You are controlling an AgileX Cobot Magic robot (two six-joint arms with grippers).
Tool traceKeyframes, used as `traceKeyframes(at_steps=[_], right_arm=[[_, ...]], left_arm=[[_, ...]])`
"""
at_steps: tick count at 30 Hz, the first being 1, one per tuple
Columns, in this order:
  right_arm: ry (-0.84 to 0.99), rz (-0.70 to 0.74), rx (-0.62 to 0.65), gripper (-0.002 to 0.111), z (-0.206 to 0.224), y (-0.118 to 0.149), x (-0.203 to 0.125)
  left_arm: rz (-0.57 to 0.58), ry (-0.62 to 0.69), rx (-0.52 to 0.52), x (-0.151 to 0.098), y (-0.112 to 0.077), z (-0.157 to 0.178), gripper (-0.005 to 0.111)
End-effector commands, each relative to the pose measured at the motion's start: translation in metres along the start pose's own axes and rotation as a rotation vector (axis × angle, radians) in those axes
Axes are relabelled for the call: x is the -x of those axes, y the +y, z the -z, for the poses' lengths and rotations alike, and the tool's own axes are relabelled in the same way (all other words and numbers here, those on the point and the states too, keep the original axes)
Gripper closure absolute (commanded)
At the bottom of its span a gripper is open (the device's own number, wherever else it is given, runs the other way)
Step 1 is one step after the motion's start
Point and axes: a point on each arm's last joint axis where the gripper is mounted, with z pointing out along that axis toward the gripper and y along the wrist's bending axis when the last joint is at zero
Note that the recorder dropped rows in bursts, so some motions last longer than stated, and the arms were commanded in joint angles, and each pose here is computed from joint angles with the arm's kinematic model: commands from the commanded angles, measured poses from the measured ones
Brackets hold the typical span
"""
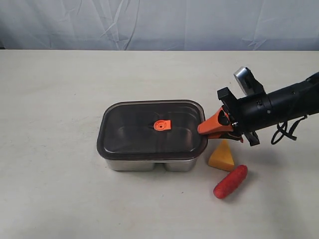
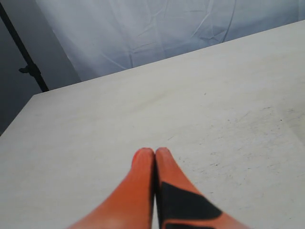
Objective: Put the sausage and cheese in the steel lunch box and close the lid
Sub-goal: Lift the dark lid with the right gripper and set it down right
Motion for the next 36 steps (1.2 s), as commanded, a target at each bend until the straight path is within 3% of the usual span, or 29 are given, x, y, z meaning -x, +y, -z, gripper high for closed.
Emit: traceKeyframes(at_steps=[1,8,17,24,27,32,36], right_arm=[[0.015,0.034,0.014,0.109,0.003,0.006,-0.002],[-0.041,0.168,0.027,0.109,0.02,0.036,-0.003],[-0.158,0.315,0.167,0.109,0.047,0.09,-0.009],[-0.279,0.491,0.127,0.109,0.074,0.129,-0.019],[-0.388,0.617,-0.021,0.109,0.093,0.147,-0.025],[-0.608,0.764,-0.489,0.109,0.139,0.162,-0.047],[-0.564,0.901,-0.849,0.109,0.166,0.16,-0.072]], left_arm=[[0.008,-0.013,-0.003,0.001,0.0,0.0,0.107],[0.008,-0.013,-0.003,0.001,0.0,0.0,0.107],[0.008,-0.013,-0.003,0.001,0.0,0.0,0.107],[0.008,-0.013,-0.003,0.001,0.0,0.0,0.107],[0.008,-0.013,-0.003,0.001,0.0,0.0,0.107],[0.008,-0.013,-0.003,0.001,0.0,0.0,0.107],[0.008,-0.013,-0.003,0.001,0.0,0.0,0.107]])
